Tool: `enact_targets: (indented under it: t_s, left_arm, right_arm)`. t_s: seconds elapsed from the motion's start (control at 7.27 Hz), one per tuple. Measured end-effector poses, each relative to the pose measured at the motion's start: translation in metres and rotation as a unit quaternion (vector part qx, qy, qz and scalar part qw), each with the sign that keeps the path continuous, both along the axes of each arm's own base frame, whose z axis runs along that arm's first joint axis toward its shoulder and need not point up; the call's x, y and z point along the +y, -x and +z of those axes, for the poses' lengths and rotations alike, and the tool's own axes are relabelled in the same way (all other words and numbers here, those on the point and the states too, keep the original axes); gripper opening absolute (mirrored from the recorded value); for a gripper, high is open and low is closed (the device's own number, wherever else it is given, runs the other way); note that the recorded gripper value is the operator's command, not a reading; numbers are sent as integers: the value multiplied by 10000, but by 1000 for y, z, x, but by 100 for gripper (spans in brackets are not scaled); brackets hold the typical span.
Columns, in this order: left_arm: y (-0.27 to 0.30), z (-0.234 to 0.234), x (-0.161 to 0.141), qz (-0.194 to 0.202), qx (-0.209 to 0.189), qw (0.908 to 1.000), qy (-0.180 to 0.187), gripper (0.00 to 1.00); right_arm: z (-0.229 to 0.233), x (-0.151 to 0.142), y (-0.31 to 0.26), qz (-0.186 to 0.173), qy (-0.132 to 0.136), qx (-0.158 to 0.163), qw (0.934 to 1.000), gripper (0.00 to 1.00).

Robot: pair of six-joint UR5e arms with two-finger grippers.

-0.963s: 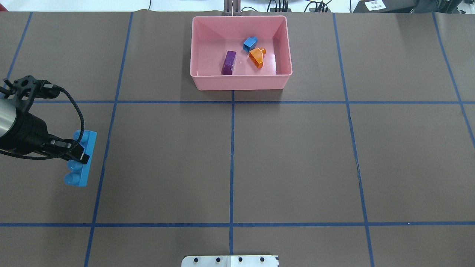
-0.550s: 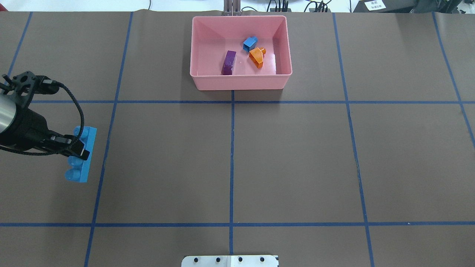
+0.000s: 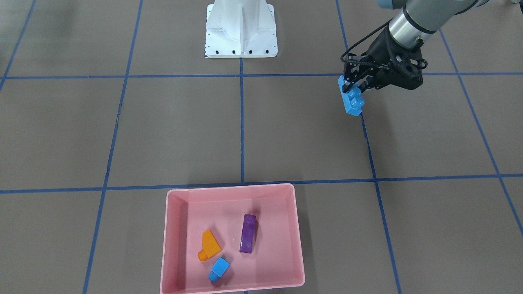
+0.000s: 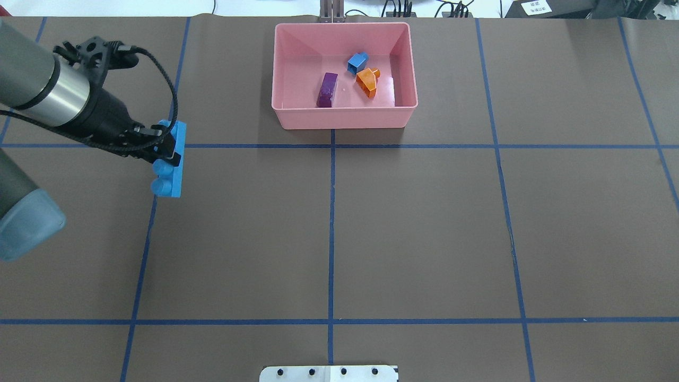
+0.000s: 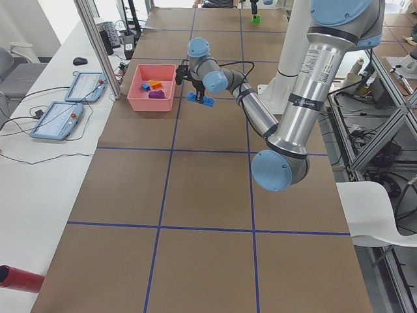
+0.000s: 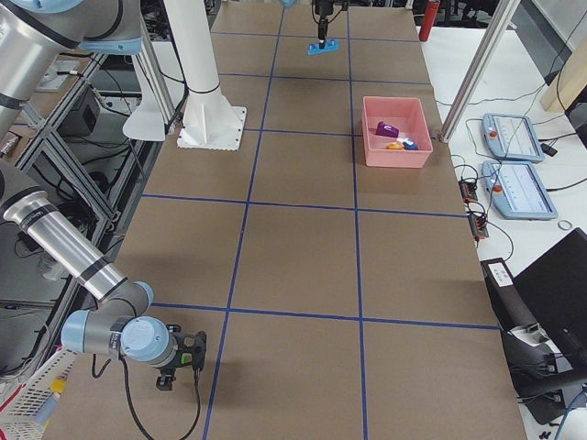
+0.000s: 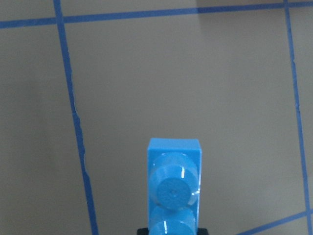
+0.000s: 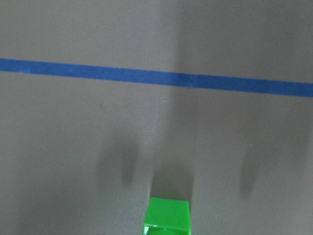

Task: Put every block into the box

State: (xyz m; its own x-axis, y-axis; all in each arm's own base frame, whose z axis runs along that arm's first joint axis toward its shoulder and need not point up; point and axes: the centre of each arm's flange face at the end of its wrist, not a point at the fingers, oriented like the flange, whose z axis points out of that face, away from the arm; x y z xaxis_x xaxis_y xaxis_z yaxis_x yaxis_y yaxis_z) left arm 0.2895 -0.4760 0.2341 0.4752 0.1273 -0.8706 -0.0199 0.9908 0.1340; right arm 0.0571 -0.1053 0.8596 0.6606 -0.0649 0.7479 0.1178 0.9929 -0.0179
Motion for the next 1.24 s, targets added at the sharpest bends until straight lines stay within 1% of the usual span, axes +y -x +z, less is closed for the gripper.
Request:
enact_targets:
  t_s: [0.14,0.28,0.41,0.55,0.83,1.1,1.24]
  left_arm:
    - [-17,-30,-35,-150,80,9998,60,0]
    - [-34,-59,-66,-263,130,9995,120,0]
    - [-50,-81,-94,-355,164,9991,145,0]
    - [-65,-96,-120,-460,222,9986,137,0]
    - [-94,-114,-167,-709,344,9968,89,0]
    - [-120,-146,-210,-1076,443,9931,158,0]
    - [-136,-158,-228,-1372,531,9889,201,6]
  right_arm:
    - [2,2,1,6,35,-45,10000,98]
    - [2,3,1,15,59,-79,10000,84]
    - [2,3,2,24,74,-116,9999,31]
    - [2,4,2,64,119,-154,9998,0]
    - [1,0,3,142,204,-196,9995,0]
    - [-2,-7,5,113,152,-275,9994,0]
    - [-5,-10,6,109,108,-319,9994,0]
